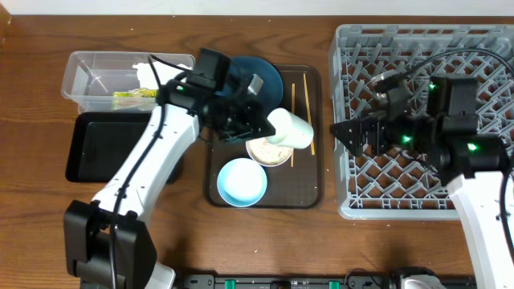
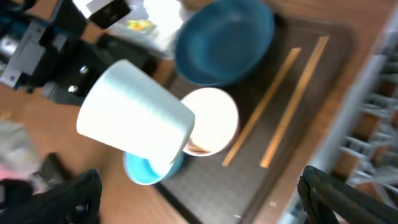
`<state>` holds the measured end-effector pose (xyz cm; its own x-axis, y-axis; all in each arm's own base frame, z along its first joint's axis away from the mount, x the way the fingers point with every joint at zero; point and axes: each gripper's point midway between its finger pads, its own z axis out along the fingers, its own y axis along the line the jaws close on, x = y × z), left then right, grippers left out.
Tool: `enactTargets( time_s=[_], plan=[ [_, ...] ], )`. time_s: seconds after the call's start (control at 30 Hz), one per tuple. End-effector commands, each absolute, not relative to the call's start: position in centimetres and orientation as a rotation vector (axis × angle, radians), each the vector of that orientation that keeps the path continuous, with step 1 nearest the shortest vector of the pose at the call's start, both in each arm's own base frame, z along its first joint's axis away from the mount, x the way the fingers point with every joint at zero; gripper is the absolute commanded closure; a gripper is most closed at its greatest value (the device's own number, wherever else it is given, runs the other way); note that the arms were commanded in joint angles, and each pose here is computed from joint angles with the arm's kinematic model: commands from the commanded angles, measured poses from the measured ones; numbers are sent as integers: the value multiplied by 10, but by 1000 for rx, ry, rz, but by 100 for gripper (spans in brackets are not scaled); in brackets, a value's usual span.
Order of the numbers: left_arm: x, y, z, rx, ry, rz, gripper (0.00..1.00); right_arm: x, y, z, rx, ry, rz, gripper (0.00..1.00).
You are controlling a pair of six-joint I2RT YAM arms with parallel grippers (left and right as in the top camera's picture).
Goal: Sort waste into correct bins and load items into the dishwasher rack
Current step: 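Hand white cup from left gripper to right gripper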
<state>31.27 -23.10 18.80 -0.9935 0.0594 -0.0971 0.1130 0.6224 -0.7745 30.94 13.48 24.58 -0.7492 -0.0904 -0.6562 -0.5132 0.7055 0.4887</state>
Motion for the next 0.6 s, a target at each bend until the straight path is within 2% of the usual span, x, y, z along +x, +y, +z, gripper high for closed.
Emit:
enactTargets(
  time_s=[0.0,0.3,0.47,0.57],
  plan=[
    [308,-234,218,263,2629,-1566,94,301,157,264,-554,2191,1142,1],
    [310,-220,263,353,2347,-1893,94,291,187,299,-804,1856,1461,4],
    [307,-222,283,426,2222,-2008,94,288,205,308,-922,1746,1477,12],
    [304,-223,290,445,2182,-2064,94,286,213,312,-965,1708,1465,13]
  ],
)
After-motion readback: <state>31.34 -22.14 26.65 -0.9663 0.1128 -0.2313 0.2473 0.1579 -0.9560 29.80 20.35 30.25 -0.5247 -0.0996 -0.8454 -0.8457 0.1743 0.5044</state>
